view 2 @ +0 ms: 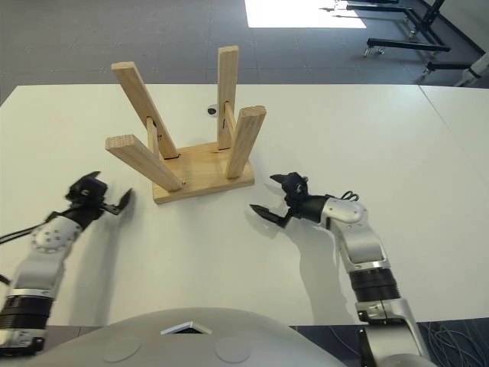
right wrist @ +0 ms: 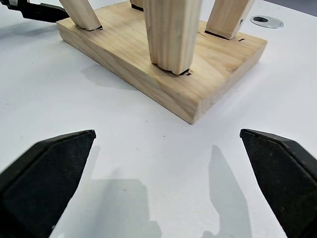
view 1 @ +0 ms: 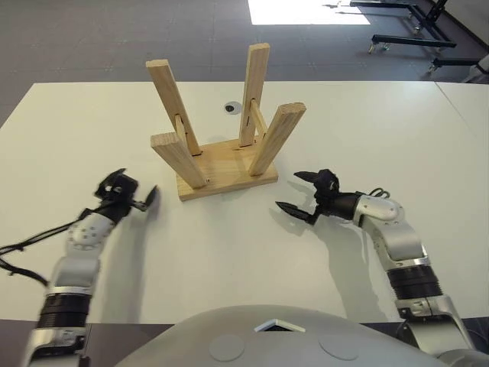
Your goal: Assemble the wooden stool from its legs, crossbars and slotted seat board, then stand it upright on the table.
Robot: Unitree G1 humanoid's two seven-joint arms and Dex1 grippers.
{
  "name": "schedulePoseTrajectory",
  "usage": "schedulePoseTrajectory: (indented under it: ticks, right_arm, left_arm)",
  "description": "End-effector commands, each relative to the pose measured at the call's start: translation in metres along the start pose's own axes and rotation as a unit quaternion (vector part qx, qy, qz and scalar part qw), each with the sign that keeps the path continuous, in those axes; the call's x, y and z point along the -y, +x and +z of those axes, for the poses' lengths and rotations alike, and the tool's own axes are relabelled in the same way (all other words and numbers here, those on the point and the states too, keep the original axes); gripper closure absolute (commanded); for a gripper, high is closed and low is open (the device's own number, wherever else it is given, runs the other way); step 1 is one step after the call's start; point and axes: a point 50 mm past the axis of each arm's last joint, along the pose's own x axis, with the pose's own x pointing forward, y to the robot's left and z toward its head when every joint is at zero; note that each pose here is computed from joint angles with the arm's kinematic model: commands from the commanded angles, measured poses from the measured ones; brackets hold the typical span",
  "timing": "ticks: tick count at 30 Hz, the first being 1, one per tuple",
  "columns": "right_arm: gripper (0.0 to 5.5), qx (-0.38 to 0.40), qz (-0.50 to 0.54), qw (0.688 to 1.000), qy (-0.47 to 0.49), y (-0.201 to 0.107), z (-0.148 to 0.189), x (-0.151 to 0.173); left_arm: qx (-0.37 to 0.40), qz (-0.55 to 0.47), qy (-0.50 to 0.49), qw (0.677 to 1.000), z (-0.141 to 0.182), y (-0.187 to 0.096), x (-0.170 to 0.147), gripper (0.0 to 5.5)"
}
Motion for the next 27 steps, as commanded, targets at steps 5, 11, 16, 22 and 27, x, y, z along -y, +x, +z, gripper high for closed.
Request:
schedulePoseTrajectory:
  ticks: [5, 11, 16, 22, 27]
  right_arm:
    - [0.10, 0.102, 0.104, 0.988, 0.051, -0.048, 0.057, 0.067]
    - [0.10, 0.220, 0.181, 0.958, 0.025, -0.031, 0.116, 0.082]
    - [0.10, 0.207, 0.248, 0.946, 0.021, 0.003, 0.116, 0.068]
    - [0.10, 0.191, 0.277, 0.941, 0.033, 0.003, 0.104, 0.056]
    - [0.10, 0.202, 0.272, 0.940, 0.034, 0.021, 0.109, 0.050]
  left_arm:
    - [0.239, -0.316, -0.157, 0.905, 0.101, -0.091, -0.035, 0.90]
    - [0.231, -0.445, -0.204, 0.841, 0.092, -0.074, 0.008, 0.90]
    - [0.214, -0.434, -0.182, 0.856, 0.090, -0.046, 0.000, 0.90]
    - [0.218, -0.434, -0.160, 0.859, 0.097, -0.056, -0.014, 0.90]
    - [0.240, -0.439, -0.152, 0.852, 0.110, -0.029, 0.005, 0.90]
